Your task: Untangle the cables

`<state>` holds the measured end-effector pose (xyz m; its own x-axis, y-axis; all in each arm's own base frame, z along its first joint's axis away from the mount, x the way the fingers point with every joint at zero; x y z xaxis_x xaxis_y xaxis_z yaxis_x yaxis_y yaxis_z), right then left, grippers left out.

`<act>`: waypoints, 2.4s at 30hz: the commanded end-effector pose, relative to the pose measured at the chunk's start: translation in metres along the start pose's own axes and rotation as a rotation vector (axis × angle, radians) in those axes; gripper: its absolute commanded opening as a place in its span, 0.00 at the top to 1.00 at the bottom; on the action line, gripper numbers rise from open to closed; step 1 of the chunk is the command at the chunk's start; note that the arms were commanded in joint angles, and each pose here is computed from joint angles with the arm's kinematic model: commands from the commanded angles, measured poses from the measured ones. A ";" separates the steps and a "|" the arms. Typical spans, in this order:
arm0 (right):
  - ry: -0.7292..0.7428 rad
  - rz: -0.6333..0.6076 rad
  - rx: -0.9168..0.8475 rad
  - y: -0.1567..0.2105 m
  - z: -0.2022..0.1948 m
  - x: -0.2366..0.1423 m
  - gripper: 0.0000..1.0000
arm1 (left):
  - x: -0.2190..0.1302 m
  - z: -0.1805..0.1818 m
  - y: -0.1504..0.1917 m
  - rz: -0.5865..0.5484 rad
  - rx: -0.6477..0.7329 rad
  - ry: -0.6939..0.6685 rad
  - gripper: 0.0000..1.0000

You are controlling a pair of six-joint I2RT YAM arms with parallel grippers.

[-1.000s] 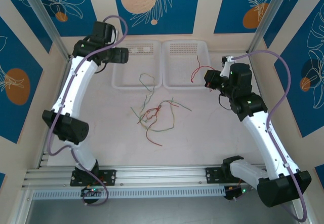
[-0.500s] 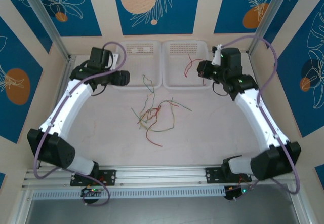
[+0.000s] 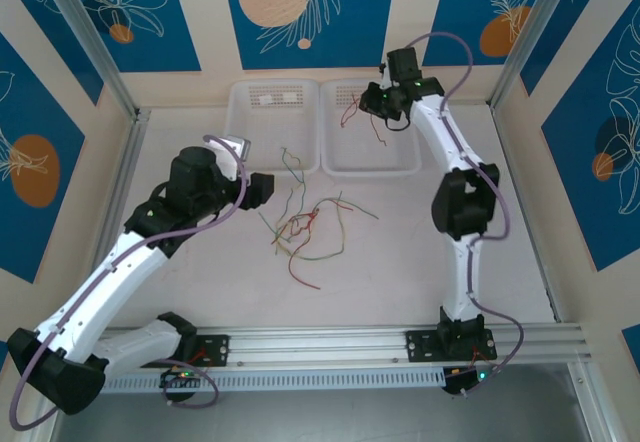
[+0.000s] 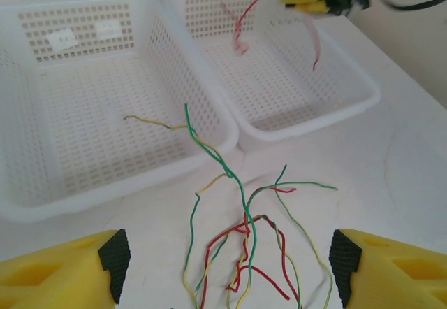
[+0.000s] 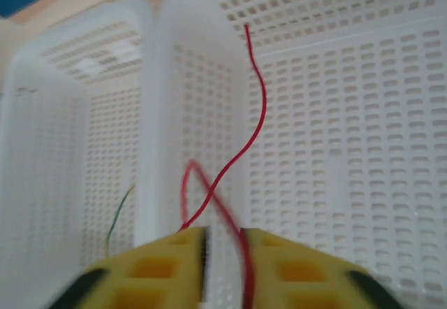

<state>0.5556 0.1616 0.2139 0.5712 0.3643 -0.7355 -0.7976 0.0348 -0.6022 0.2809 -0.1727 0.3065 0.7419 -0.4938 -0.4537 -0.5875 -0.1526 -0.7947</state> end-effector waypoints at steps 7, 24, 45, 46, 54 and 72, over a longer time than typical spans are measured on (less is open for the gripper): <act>0.146 0.063 -0.065 0.010 0.017 -0.033 0.03 | 0.017 0.027 0.031 0.060 -0.008 -0.138 0.27; -0.551 0.223 -0.085 0.213 0.158 -0.098 0.49 | 0.041 0.070 0.034 0.021 -0.121 -0.279 0.31; -0.489 0.285 -0.140 0.224 0.176 -0.001 0.74 | 0.032 0.079 0.045 0.031 -0.118 -0.314 0.29; -0.485 0.283 -0.139 0.224 0.176 -0.001 0.79 | 0.032 0.079 0.045 0.030 -0.117 -0.315 0.29; -0.468 0.241 -0.168 0.209 0.180 -0.028 1.00 | 0.030 0.080 0.043 0.025 -0.107 -0.324 0.29; -0.473 0.089 -0.248 0.141 0.204 -0.132 1.00 | 0.020 0.073 0.021 -0.045 -0.094 -0.312 0.27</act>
<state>0.3369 0.3145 0.2619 0.2954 0.7283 -0.6184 -0.7735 -0.1976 -0.6022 0.3063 -0.1295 0.2273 0.7833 -0.2083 -0.5857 -0.6215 -0.2426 -0.7449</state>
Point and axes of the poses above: each hand's point on the last joint's axis, 136 mm out from that joint toward the fingers, its own x axis out along the fingers, its own z axis along the line the jaws close on, y = z × x, the point moved 2 cm from there along -x, back along the fingers, and after that the axes turned 14 degrees about -x, right-handed, at the moved point
